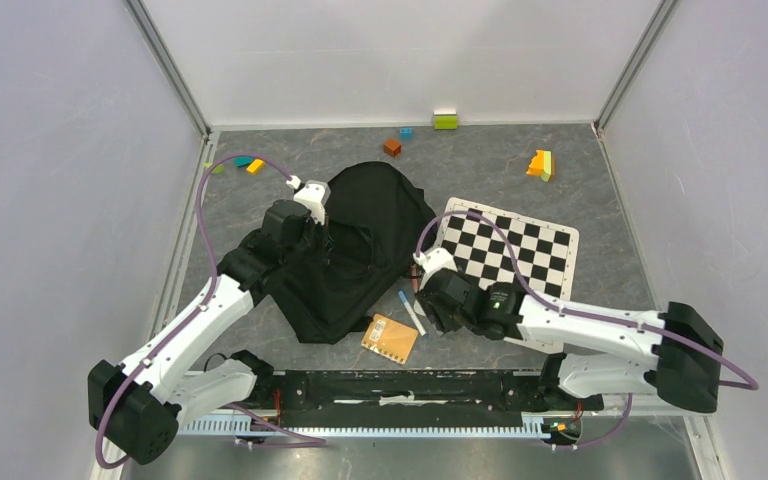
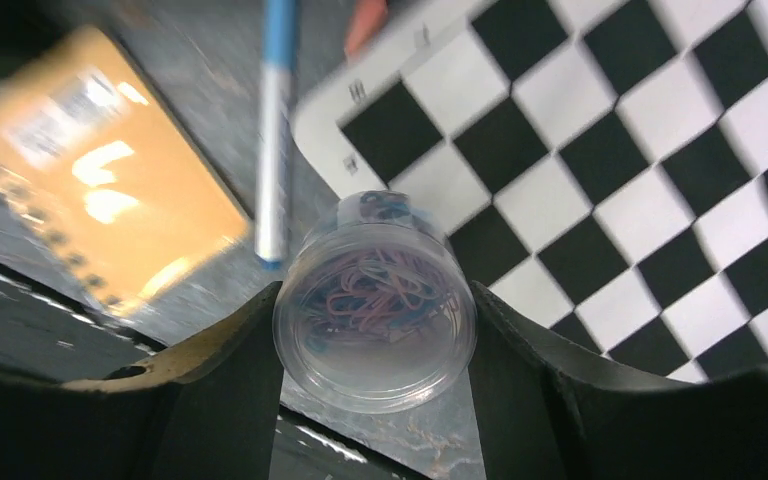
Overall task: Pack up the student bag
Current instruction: Pick up the stationery from the center of the board, then place the stationery in the student bag.
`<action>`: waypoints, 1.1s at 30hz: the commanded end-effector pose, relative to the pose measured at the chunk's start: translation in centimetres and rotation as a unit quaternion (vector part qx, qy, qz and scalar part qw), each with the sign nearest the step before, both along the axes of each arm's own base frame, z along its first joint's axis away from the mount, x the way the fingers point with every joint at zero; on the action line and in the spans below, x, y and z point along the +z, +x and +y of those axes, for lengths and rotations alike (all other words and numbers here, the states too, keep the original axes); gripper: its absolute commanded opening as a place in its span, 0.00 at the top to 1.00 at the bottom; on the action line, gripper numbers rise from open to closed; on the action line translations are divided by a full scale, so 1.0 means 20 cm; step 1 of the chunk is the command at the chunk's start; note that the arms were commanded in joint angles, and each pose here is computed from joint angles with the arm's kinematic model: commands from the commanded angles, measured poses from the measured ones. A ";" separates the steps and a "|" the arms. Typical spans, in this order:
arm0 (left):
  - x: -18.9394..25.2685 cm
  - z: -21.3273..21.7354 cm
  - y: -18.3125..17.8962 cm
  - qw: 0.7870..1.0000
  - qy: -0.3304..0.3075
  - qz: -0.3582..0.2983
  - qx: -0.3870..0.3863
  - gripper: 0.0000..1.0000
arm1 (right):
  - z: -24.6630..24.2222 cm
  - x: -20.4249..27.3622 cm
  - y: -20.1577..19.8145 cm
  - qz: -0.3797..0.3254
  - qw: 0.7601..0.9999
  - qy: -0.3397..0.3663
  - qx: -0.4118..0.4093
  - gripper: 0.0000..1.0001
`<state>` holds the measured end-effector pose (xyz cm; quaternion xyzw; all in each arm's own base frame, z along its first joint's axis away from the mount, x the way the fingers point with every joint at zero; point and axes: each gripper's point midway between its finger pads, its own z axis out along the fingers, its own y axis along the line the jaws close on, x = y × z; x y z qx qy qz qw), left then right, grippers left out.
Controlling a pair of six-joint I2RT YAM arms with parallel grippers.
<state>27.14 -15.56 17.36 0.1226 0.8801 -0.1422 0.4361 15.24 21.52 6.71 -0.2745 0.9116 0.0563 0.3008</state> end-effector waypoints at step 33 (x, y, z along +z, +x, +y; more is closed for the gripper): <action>0.15 -0.07 -0.02 0.996 -0.034 -0.058 -0.056 0.98 | 1.23 0.68 0.55 -0.067 0.902 0.276 0.325 0.62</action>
